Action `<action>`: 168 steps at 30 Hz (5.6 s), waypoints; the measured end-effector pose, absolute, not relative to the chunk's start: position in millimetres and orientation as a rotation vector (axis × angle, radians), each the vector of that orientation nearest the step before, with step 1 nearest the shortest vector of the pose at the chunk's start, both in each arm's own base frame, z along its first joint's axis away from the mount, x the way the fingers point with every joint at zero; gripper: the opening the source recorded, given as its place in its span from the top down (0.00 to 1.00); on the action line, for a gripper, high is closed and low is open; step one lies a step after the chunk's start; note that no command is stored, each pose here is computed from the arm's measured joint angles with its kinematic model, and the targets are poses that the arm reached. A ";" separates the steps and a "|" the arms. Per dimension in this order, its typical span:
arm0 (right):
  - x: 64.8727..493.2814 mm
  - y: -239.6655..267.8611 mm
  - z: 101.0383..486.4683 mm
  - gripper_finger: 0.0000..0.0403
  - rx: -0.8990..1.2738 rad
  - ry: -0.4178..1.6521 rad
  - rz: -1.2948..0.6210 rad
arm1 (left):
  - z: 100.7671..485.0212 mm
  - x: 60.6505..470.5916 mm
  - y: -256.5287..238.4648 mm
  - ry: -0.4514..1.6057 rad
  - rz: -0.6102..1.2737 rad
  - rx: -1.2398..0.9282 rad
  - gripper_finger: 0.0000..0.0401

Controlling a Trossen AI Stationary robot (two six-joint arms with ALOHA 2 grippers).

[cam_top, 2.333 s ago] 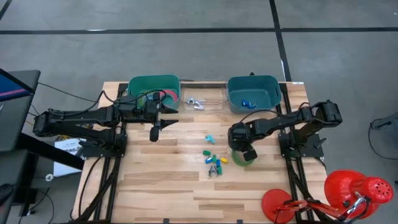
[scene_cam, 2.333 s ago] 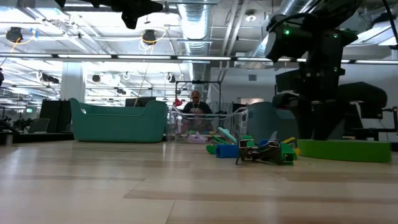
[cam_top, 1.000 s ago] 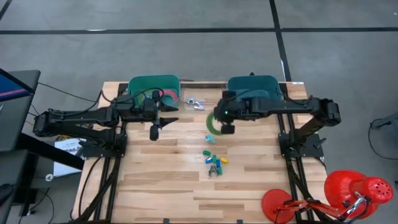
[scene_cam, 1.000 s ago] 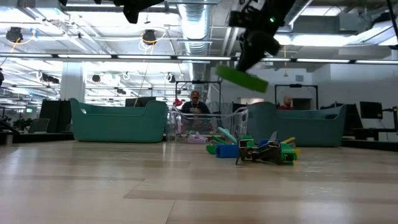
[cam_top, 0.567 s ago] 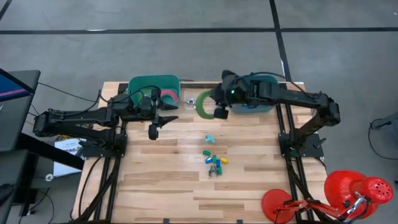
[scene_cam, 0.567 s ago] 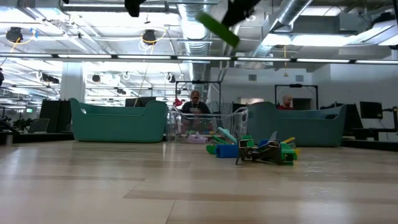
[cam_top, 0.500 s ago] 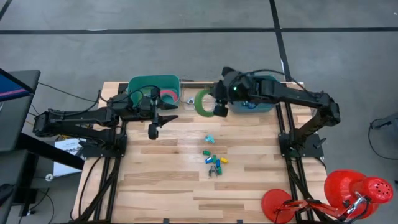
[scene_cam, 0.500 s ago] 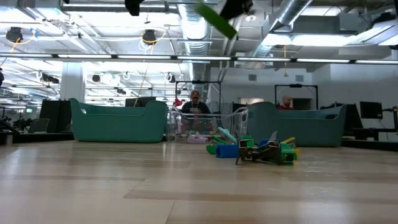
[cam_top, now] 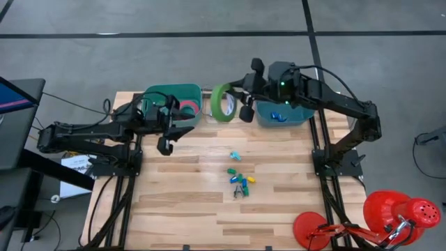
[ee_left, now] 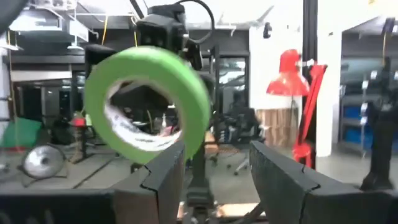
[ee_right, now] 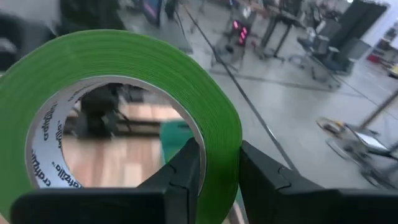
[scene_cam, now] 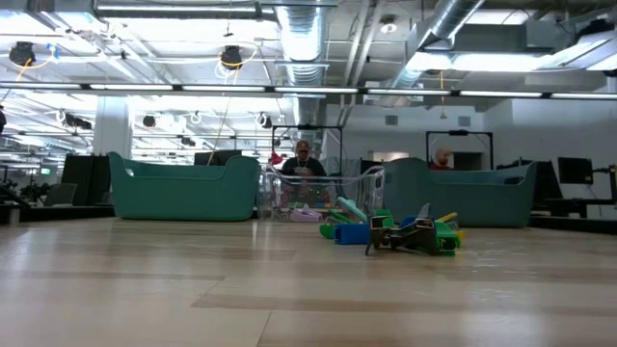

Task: Pick and place Stapler, Stapler remover, tape
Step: Put the green tape into the green bin

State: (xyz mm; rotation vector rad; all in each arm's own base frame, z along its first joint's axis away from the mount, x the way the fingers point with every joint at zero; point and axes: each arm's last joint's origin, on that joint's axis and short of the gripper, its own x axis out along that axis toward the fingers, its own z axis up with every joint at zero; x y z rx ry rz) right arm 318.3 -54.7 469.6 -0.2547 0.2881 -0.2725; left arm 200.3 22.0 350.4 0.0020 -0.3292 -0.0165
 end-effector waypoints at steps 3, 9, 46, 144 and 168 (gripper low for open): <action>319.4 -51.8 473.2 0.81 -0.231 0.246 -0.248 | 350.3 201.6 22.4 -0.333 -0.026 -0.057 0.55; 321.4 -44.0 477.7 0.81 -0.233 0.195 -0.228 | 350.2 209.2 23.4 -0.375 -0.042 -0.128 0.41; 323.6 -42.1 475.1 0.81 -0.219 0.207 -0.224 | 377.4 268.4 20.4 -0.413 -0.138 -0.179 0.25; 280.6 -41.6 484.3 0.48 -0.127 0.305 -0.242 | 366.1 275.6 82.2 -0.229 0.047 -0.180 0.77; 273.8 -39.9 466.6 0.63 -0.125 0.502 -0.222 | 347.3 206.6 139.0 0.154 0.401 -0.324 0.77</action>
